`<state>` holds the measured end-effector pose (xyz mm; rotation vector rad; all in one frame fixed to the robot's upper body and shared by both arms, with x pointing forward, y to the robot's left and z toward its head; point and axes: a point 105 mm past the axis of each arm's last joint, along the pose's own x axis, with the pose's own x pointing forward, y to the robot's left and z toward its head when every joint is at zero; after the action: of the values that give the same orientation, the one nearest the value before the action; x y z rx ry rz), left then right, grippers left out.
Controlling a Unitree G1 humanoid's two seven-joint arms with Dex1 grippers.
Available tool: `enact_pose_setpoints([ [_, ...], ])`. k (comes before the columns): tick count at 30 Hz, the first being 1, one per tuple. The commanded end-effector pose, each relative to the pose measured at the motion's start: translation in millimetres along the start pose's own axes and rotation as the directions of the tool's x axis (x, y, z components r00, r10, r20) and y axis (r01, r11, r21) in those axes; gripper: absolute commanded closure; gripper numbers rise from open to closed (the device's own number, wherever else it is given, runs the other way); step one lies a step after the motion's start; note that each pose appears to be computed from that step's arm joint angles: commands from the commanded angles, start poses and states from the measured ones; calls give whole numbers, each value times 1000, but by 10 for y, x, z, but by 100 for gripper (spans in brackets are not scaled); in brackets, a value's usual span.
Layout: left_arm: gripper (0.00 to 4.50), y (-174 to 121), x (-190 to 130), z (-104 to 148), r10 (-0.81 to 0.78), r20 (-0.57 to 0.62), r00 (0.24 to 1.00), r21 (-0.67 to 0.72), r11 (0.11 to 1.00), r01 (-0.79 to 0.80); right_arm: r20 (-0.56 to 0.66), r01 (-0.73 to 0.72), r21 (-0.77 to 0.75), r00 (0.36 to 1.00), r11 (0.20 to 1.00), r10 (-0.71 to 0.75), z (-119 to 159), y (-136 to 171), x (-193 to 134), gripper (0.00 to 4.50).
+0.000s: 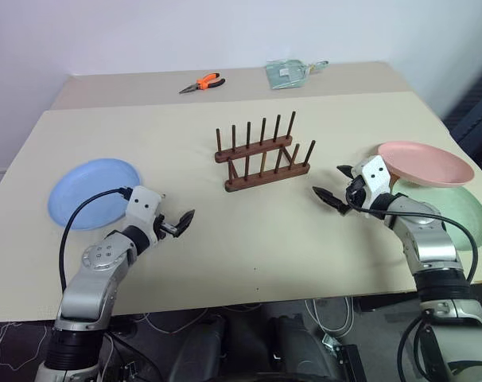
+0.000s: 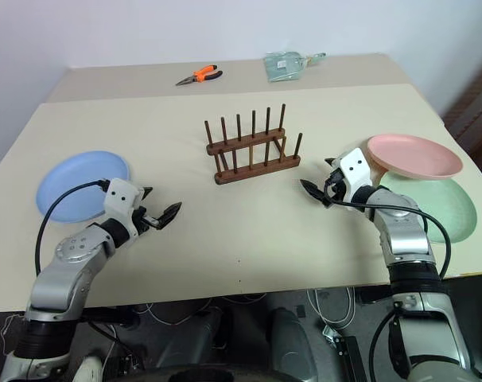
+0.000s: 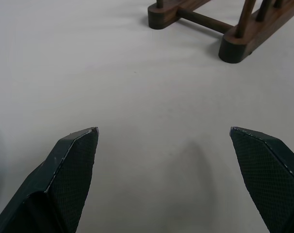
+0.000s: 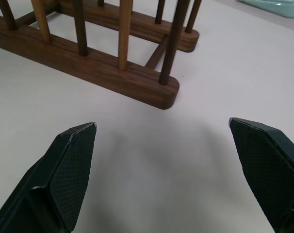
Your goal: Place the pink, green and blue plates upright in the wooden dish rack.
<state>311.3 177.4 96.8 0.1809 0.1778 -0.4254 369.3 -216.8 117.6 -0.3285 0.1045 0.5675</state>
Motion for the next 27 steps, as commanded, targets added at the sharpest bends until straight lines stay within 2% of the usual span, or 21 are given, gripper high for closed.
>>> enact_pose_setpoints([
  [1, 6, 1, -6, 89, 11, 31, 999, 27, 1000, -12, 43, 10, -40, 999, 999, -9, 147, -36, 39, 0],
  [7, 6, -78, 58, 133, -13, 48, 999, 18, 1000, 12, 33, 25, -45, 999, 999, -24, 106, -74, 62, 0],
  [11, 6, -218, 171, 105, -110, 18, 994, 68, 992, 109, 16, -31, -18, 999, 999, 31, 29, 77, 41, 0],
  [15, 6, -382, 448, 115, -233, -15, 972, 119, 965, 233, 17, -4, -72, 1000, 997, 5, 30, 153, 44, 0],
  [20, 6, -470, 823, 157, -313, -12, 950, 113, 943, 312, 40, 4, -74, 999, 997, -1, 46, 380, 68, 0],
  [23, 6, -630, 1129, 187, -372, -38, 928, 123, 919, 373, 64, 13, -66, 998, 998, -9, 86, 526, 41, 0],
  [26, 6, -666, 1268, 171, -397, -61, 916, 128, 907, 401, 73, 34, -63, 997, 997, -29, 115, 612, 17, 0],
  [27, 29, -695, 1303, 174, -410, -64, 910, 128, 901, 415, 71, 44, -62, 997, 997, -40, 113, 618, 0, 0],
])
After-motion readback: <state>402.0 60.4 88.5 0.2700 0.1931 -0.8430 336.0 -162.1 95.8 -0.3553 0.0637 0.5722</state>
